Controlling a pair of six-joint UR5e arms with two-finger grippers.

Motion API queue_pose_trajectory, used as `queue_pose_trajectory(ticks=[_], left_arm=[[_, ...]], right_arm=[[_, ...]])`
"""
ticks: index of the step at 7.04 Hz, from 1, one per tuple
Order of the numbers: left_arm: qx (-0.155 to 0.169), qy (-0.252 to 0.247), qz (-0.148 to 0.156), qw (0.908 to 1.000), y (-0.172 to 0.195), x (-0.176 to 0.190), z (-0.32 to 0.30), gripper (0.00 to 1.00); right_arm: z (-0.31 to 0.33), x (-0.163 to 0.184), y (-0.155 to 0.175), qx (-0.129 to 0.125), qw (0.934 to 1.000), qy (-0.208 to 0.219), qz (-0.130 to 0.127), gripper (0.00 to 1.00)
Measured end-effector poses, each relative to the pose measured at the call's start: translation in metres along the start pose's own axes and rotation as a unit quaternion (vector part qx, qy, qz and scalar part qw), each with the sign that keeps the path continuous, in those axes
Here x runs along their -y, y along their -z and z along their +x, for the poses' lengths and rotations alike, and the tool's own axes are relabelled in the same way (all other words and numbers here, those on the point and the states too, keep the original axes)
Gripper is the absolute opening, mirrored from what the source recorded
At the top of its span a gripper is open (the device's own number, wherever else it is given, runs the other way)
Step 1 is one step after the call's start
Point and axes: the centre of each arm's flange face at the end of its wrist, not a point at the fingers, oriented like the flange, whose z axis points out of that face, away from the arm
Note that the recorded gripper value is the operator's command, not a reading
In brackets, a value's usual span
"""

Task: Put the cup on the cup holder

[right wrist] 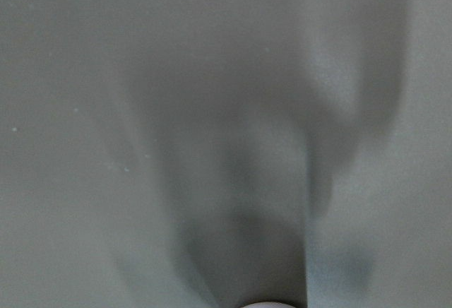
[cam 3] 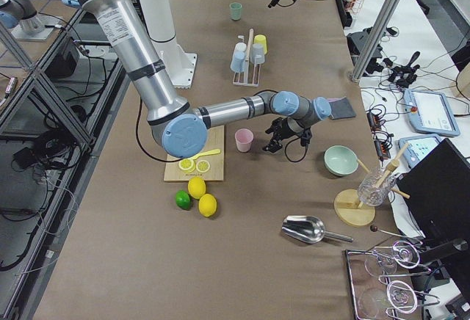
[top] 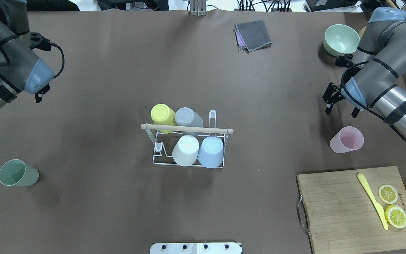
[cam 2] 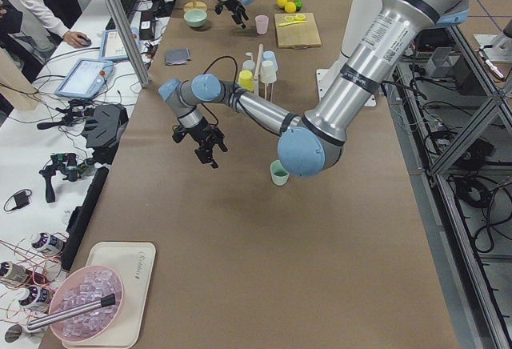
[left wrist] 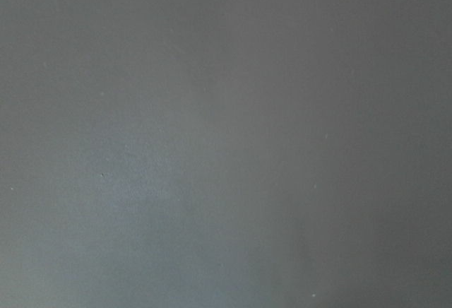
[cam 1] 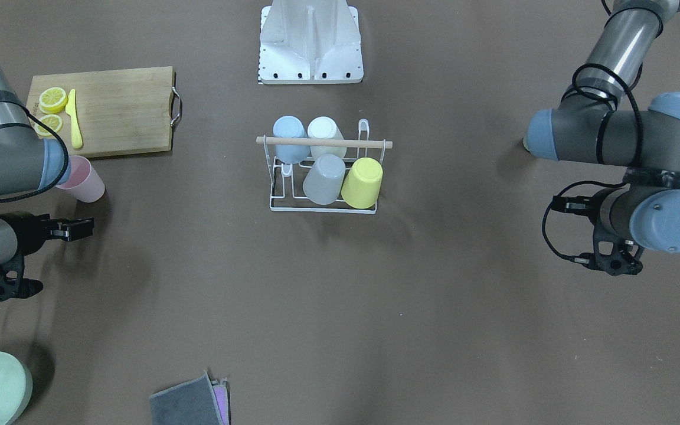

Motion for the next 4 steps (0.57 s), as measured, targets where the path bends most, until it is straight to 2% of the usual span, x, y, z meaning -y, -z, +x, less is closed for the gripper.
queue_pose_trajectory(ticks=[4], left_arm=[[0.038, -0.035, -0.052, 0.9973, -0.044, -0.016, 0.057, 0.98]], right_arm=[[0.001, -0.004, -0.009, -0.009, 0.9995, 0.007, -0.028, 0.95]])
